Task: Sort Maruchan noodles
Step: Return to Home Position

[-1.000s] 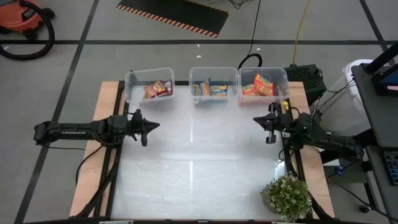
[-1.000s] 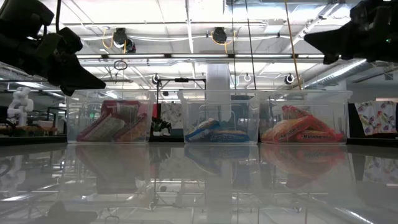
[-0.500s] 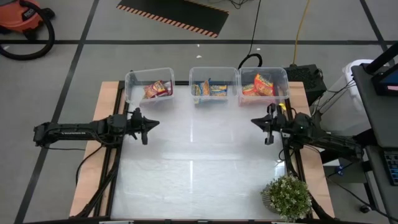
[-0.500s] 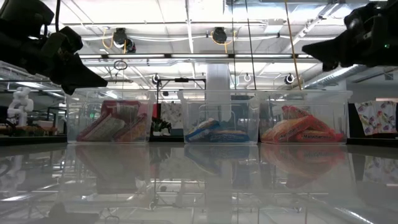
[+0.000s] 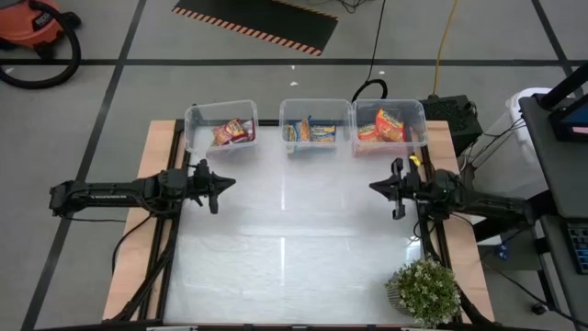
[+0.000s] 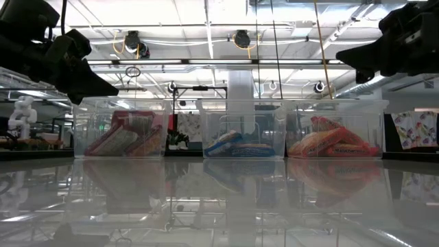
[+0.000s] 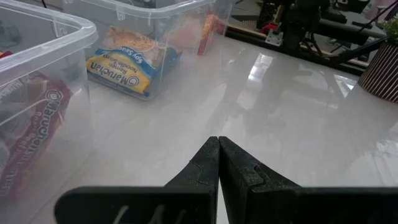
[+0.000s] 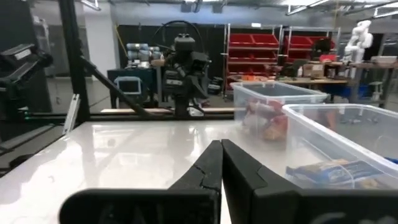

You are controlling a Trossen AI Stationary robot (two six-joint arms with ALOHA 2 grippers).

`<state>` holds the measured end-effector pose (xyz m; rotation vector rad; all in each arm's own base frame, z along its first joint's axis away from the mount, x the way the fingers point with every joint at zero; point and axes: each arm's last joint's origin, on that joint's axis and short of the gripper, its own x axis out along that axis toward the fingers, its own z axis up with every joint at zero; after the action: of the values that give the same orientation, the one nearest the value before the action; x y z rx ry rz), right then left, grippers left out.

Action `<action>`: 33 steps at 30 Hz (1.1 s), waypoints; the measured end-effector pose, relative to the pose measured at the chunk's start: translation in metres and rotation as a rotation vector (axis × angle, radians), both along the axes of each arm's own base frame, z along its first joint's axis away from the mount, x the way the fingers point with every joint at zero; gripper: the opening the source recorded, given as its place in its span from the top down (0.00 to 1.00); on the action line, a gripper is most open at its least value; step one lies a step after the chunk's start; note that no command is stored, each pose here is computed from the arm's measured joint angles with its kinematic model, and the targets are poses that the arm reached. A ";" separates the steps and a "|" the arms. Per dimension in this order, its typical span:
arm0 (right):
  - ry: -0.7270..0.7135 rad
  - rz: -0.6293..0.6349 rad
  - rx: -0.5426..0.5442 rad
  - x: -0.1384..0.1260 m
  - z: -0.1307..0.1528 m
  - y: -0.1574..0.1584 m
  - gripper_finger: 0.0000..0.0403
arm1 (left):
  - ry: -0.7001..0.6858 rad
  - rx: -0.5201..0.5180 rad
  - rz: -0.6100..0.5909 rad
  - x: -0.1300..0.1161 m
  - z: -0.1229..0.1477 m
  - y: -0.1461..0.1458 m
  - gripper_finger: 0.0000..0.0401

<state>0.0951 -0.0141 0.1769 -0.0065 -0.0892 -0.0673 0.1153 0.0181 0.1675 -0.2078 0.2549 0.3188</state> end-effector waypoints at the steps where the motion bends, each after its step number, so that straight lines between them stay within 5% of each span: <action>1: -0.001 0.005 -0.004 0.000 0.000 0.001 1.00 | -0.001 -0.002 0.001 0.000 0.000 0.000 0.98; 6: -0.013 0.082 0.000 0.001 0.001 0.009 1.00 | -0.003 -0.010 0.003 0.000 0.000 0.000 0.98; 12: 0.003 -0.009 -0.034 0.001 0.000 0.011 1.00 | -0.002 -0.009 0.002 0.000 0.000 0.000 0.98; 21: 0.017 0.050 -0.034 0.001 -0.002 0.012 1.00 | 0.004 0.005 -0.002 0.000 0.000 0.000 0.98; 33: 0.025 0.049 -0.034 0.001 -0.002 0.012 1.00 | -0.051 0.104 -0.100 -0.002 -0.004 -0.002 0.98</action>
<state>0.0965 -0.0017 0.1745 -0.0394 -0.0657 -0.0170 0.1135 0.0158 0.1638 -0.0996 0.1965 0.2262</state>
